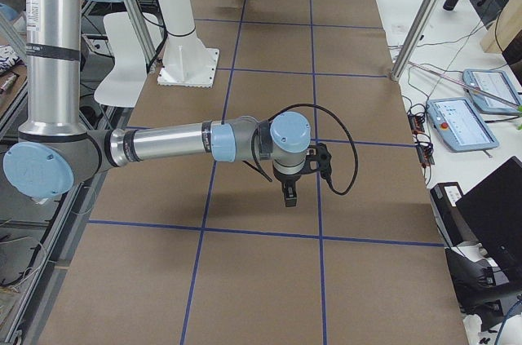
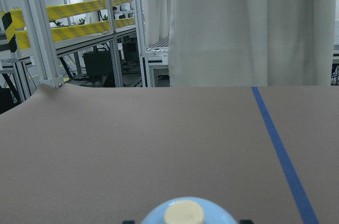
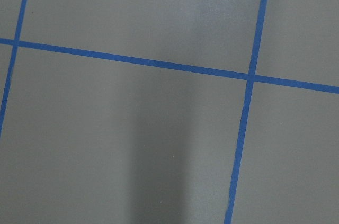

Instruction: Place and press bell with both arms

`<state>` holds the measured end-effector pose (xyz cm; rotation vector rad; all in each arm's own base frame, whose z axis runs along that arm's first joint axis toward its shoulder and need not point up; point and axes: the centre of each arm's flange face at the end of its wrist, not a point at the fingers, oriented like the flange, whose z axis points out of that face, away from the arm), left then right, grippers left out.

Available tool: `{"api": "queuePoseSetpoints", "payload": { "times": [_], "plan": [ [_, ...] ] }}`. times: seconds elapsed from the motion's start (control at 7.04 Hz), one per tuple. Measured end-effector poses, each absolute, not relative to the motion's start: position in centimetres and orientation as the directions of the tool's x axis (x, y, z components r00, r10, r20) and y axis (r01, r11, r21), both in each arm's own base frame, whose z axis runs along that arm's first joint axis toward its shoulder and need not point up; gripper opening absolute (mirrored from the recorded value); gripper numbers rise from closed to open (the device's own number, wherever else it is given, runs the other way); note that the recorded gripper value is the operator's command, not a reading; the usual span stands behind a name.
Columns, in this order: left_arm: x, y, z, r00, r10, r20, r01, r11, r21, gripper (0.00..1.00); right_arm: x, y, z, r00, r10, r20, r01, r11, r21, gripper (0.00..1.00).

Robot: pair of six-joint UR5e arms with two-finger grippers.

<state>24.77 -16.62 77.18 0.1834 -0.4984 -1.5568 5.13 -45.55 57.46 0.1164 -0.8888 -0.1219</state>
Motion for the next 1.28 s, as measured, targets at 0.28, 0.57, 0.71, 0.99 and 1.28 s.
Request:
{"api": "queuePoseSetpoints", "payload": {
  "times": [0.28,0.57,0.71,0.99,1.28],
  "plan": [
    [21.5,-16.1,74.1,-0.006,-0.976,0.217,0.91,0.085,0.407,0.0,5.1,-45.5,57.6,0.624,-0.151,0.767,0.057,0.987,0.148,1.0],
    [19.7,-16.1,68.1,0.092,-0.956,0.278,0.892,0.203,0.403,0.0,5.1,-45.5,58.0,0.623,-0.144,0.768,0.057,0.989,0.139,1.0],
    [19.9,-16.7,65.4,0.138,-0.942,0.307,0.886,0.256,0.387,0.0,5.1,-45.3,58.1,0.623,-0.141,0.769,0.057,0.989,0.135,1.0],
    [22.7,-21.5,60.2,0.22,-0.926,0.306,0.898,0.315,0.307,0.0,5.1,-45.1,58.6,0.624,-0.134,0.77,0.057,0.99,0.126,1.0],
    [25.8,-34.4,53.1,0.32,-0.926,0.198,0.891,0.365,0.27,0.0,5.1,-45.1,58.6,0.626,-0.103,0.773,0.038,0.994,0.102,1.0]
  ]
}}
